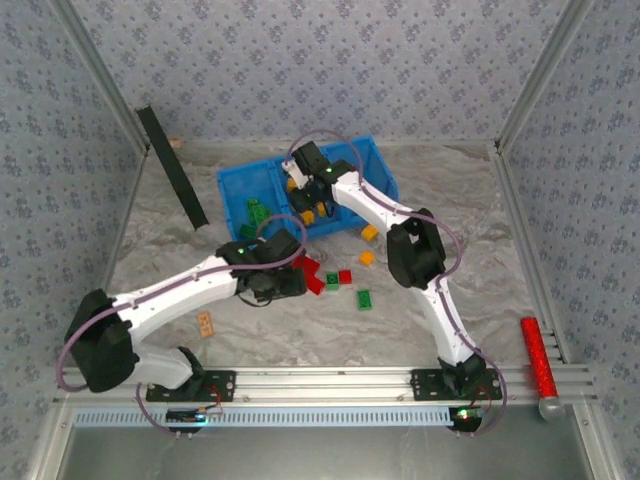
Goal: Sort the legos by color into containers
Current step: Place the lego in the container.
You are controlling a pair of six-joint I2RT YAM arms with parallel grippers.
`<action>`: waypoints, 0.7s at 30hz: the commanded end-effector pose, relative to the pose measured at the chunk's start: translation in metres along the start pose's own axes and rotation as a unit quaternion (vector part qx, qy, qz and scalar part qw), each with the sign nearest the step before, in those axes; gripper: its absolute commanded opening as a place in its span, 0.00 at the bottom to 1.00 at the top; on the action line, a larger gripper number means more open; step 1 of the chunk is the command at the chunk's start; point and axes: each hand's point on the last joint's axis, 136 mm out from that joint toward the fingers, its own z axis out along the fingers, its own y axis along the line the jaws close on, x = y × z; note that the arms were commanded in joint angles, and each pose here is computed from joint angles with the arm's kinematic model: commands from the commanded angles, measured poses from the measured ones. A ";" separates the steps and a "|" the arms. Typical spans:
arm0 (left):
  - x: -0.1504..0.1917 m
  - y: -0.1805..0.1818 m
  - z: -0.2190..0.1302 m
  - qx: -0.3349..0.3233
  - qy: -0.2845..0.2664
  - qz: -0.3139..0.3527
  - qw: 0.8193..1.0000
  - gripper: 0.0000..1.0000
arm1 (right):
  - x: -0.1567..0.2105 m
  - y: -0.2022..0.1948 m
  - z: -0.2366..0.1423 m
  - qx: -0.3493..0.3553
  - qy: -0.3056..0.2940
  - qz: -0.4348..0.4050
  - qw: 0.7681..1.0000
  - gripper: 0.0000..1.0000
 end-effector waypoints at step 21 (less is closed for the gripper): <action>-0.015 -0.083 0.043 -0.030 -0.017 0.123 0.992 0.62 | -0.010 -0.009 -0.020 -0.011 -0.017 -0.002 1.000 0.59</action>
